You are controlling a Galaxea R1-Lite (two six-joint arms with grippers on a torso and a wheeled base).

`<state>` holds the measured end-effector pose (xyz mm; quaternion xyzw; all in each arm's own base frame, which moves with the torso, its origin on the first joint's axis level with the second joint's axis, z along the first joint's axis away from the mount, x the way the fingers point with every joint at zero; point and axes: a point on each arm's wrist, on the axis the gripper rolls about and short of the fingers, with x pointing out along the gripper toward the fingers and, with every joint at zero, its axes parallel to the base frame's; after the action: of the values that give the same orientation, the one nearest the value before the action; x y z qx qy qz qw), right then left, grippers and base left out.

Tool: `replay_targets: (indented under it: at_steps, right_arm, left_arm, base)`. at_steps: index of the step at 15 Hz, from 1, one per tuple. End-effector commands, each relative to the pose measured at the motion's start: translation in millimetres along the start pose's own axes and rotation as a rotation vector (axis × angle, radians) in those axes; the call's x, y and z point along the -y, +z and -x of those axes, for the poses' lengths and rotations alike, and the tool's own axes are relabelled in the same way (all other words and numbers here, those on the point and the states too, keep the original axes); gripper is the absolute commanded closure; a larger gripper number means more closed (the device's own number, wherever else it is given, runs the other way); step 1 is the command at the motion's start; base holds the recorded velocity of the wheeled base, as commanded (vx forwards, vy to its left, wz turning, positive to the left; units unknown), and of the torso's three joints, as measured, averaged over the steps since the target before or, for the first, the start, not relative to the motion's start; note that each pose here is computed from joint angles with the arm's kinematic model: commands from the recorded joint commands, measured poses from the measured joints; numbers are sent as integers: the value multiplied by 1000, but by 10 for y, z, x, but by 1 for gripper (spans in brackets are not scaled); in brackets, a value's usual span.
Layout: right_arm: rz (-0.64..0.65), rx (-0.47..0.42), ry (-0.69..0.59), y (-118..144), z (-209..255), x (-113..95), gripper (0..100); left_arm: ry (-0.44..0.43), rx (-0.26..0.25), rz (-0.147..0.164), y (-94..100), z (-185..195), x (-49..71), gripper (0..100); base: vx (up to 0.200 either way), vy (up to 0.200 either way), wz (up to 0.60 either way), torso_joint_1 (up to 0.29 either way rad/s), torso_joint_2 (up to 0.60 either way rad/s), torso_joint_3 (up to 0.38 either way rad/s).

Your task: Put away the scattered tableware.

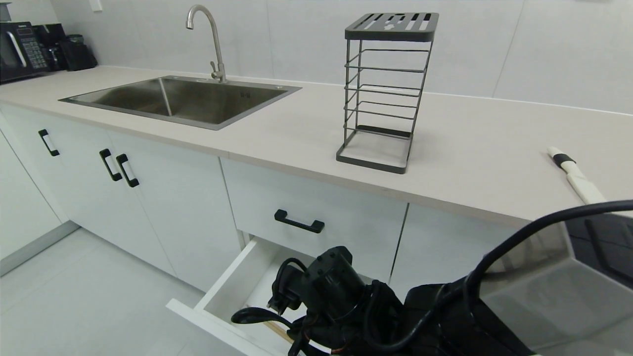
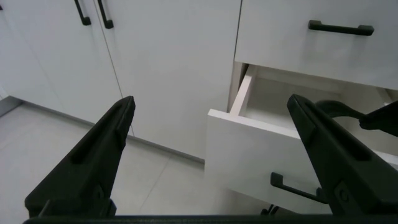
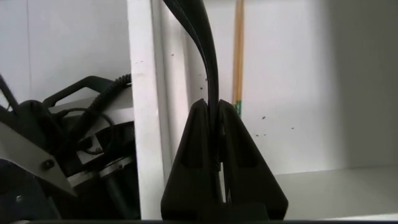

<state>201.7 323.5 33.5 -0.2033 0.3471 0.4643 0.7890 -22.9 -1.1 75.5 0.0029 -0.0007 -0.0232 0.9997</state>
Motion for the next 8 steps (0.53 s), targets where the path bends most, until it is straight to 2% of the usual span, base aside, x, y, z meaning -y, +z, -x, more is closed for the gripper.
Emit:
replay_targets:
  at_steps: [1,4,8]
  right_arm:
    - [-8,-2,-28,4,-35,54,100]
    - [-19,-1,-77,14,-53,124,100]
    - [-25,-41,-140,-75,-188,170,100]
  left_arm:
    - [0,-1,0,0,-1,0,0]
    - [0,-1,0,0,-1,0,0]
    - [0,-1,0,0,-1,0,0]
  base:
    - [0,0,0,0,0,0]
    - [0,0,0,0,0,0]
    - [0,0,0,0,0,0]
